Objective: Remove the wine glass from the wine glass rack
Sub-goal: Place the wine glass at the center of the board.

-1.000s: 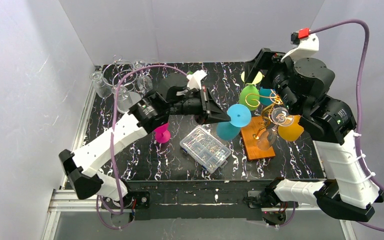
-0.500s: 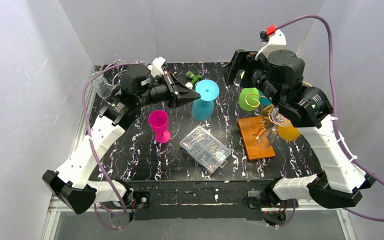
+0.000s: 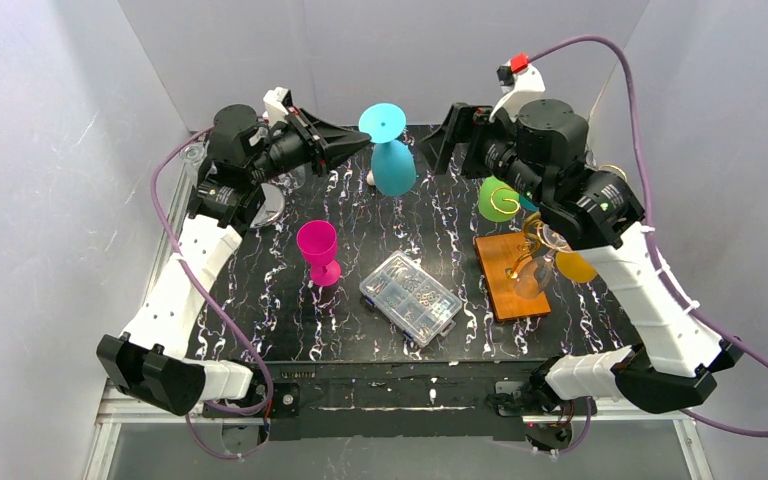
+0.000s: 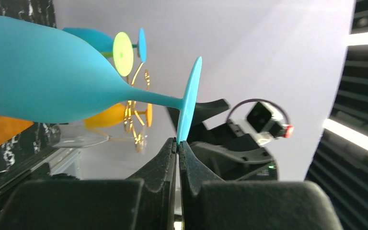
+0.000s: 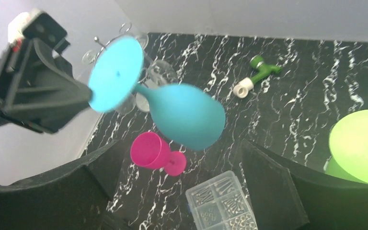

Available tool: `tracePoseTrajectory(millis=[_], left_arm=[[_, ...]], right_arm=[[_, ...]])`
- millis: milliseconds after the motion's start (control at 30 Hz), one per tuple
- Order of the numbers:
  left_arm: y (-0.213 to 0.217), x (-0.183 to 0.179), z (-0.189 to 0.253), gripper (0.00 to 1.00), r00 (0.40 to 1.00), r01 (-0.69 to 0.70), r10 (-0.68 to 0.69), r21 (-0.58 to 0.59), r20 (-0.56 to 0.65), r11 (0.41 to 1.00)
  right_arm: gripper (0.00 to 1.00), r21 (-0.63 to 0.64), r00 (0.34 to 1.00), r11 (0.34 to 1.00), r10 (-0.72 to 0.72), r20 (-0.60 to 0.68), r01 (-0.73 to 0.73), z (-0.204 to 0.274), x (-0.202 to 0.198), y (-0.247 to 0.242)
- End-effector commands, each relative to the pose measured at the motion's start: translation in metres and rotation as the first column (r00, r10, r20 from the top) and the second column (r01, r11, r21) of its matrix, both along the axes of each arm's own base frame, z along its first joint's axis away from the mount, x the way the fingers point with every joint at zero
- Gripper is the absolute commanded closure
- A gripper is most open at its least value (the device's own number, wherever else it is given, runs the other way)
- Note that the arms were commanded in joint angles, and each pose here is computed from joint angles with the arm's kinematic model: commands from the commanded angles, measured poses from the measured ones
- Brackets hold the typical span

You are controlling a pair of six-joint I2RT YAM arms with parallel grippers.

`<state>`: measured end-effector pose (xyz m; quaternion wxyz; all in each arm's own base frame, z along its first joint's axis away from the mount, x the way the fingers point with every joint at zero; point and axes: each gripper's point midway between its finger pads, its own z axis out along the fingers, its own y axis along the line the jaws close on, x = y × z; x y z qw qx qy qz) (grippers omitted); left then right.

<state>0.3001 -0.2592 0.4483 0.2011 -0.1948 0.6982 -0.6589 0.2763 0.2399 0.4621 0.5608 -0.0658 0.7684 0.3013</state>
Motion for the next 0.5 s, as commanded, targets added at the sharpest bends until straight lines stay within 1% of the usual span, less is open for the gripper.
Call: tracePoseTrajectory(millis=[0, 167, 300, 467], left_arm=[[0.016, -0.011, 0.057, 1.0, 0.994, 0.01, 0.003, -0.123, 0.107, 0.992], [0.024, -0.011, 0.079, 1.0, 0.994, -0.006, 0.026, -0.193, 0.102, 0.981], [0.025, -0.01, 0.098, 1.0, 0.996, 0.007, 0.017, -0.261, 0.089, 0.965], [0.027, -0.015, 0.115, 1.0, 0.997, 0.027, -0.001, -0.313, 0.083, 0.949]], right_arm=[[0.0, 0.085, 0.998, 0.994, 0.063, 0.013, -0.064, 0.004, -0.006, 0.013], [0.0, 0.17, 0.995, 0.981, 0.087, 0.049, -0.094, 0.003, -0.016, 0.013], [0.0, 0.274, 0.985, 0.948, 0.133, 0.109, -0.159, 0.011, -0.023, 0.022], [0.0, 0.345, 0.976, 0.917, 0.16, 0.145, -0.202, 0.01, -0.027, 0.03]])
